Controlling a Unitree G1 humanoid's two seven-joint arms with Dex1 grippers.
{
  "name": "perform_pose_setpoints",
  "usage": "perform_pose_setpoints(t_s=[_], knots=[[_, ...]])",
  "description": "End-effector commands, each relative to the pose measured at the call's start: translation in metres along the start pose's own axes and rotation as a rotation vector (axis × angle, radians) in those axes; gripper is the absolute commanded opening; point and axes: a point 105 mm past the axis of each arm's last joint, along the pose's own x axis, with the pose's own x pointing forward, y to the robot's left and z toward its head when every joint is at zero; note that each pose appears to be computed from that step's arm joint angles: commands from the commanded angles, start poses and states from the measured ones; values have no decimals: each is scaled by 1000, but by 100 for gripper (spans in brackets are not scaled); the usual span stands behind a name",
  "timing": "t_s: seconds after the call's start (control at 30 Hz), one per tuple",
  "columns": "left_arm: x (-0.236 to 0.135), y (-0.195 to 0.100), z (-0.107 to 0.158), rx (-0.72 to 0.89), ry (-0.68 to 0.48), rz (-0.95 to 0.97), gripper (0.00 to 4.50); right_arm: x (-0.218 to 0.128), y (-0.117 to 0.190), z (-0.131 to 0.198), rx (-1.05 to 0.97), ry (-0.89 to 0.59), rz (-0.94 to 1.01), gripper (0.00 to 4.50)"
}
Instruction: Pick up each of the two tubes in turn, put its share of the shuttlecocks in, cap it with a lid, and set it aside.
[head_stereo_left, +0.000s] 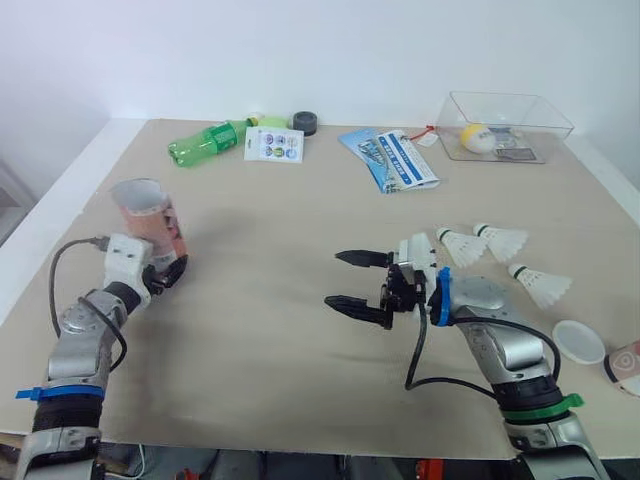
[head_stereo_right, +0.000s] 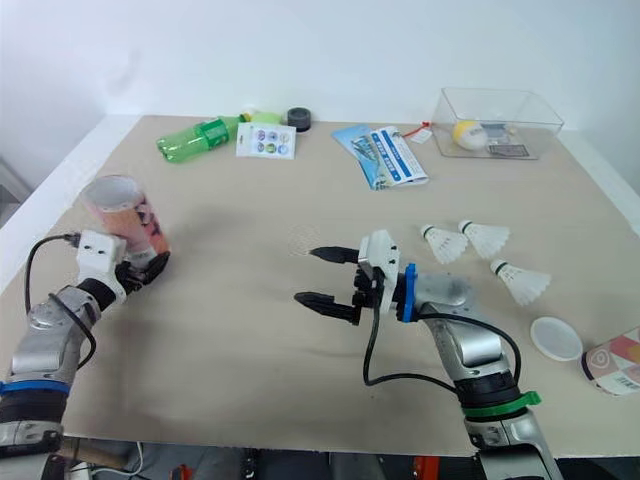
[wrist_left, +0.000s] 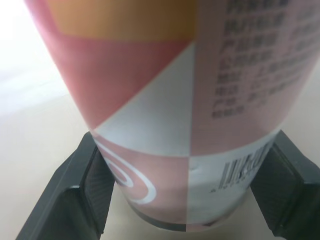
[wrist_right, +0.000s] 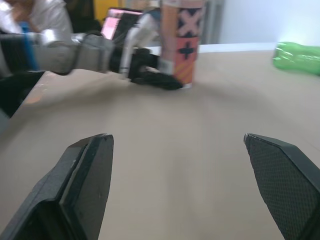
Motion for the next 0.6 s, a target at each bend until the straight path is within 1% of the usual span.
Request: perform_pose_setpoints(t_s=[0.03, 0.13, 0.2, 0.27, 0.33, 0.4, 0.5, 0.6], knots=[[5, -29, 39, 111, -37, -192, 344, -10, -3, 21, -24, -59, -63, 450], [11, -54, 52, 166, -5, -355, 344, -20, -4, 20, -1, -56, -131, 450], [13, -70, 50, 217, 53, -459, 344, -26, -5, 18, 8, -45, -172, 450], [19, -87, 47, 307, 109, -561, 344, -34, -8, 16, 21, -40, -242, 450], [25, -99, 47, 368, 145, -639, 344, -40, -12, 16, 26, -45, -306, 450], [33, -111, 52, 445, 173, -718, 344, -53, -20, 19, 19, -50, -415, 450], [41, -124, 66, 489, 173, -811, 344, -71, -26, 19, -1, -33, -539, 450], [47, -132, 78, 491, 160, -887, 344, -87, -24, 18, -3, -20, -625, 450]])
